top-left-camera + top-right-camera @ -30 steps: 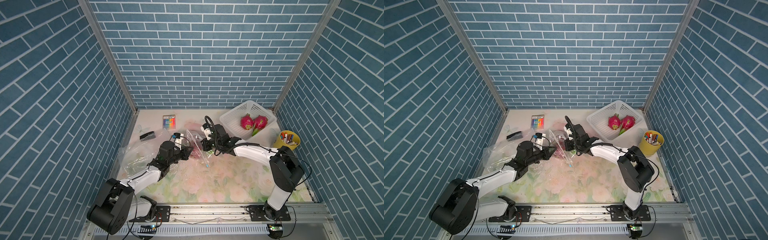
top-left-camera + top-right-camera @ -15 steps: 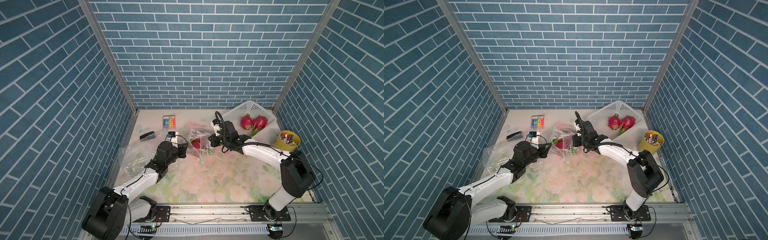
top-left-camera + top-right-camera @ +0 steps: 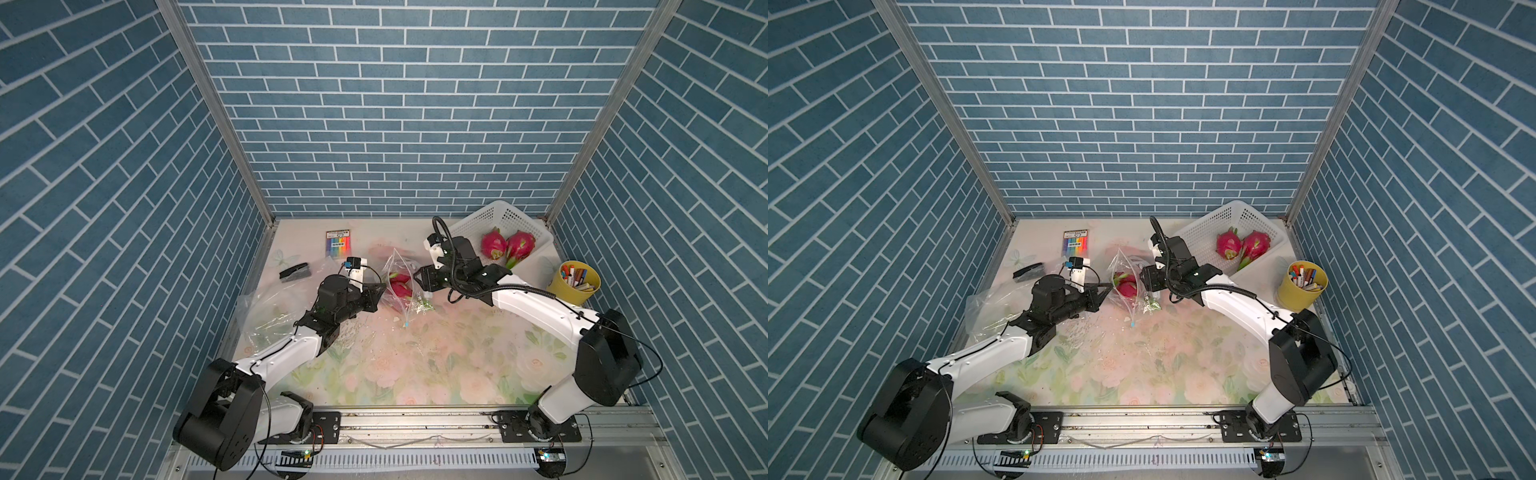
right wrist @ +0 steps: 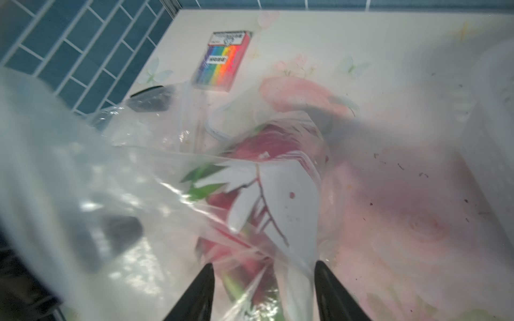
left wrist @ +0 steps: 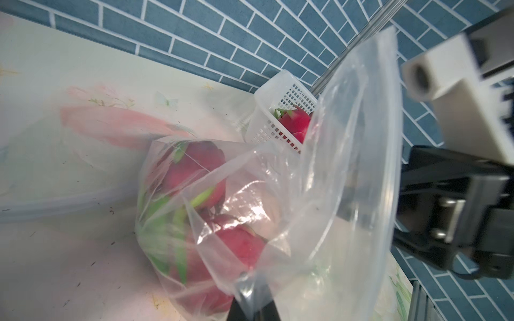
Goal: Open the zip-top bag and take out the dragon fruit
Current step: Pick up the dragon fruit from the zipper food storage bag.
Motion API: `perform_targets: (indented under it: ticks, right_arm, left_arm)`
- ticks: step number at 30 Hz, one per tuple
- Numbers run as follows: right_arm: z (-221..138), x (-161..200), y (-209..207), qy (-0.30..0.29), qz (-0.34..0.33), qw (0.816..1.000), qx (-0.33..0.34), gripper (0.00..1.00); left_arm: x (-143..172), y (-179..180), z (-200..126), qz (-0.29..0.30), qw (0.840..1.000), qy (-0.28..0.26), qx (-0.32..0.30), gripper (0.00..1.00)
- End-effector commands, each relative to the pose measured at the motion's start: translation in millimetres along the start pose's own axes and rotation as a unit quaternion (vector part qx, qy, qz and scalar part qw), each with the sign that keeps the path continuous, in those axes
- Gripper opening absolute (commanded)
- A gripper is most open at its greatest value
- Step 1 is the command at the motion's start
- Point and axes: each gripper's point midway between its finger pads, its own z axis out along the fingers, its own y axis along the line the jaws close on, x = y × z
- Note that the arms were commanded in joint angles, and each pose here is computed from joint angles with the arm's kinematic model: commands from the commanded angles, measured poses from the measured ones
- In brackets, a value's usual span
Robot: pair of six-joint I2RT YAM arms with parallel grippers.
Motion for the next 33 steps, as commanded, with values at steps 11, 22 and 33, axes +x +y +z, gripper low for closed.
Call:
perform_targets:
  ticks: [11,22,33]
  right_arm:
    - [-6,0,24,0.003,-0.021,0.999,0.024,0.53]
    - [-43,1,-48,-0.006,0.008,0.981,0.192,0.02]
    - [-38,-6,-3,0.022,-0.013,0.997,0.075,0.32]
  left_arm:
    - [-25,-28,1,0.026,0.998,-0.035,0.053,0.00]
    - [-29,-28,-1,0.027,0.998,-0.042,0.046,0.00]
    - [-27,-42,3,0.038,0.996,-0.030,0.072,0.00]
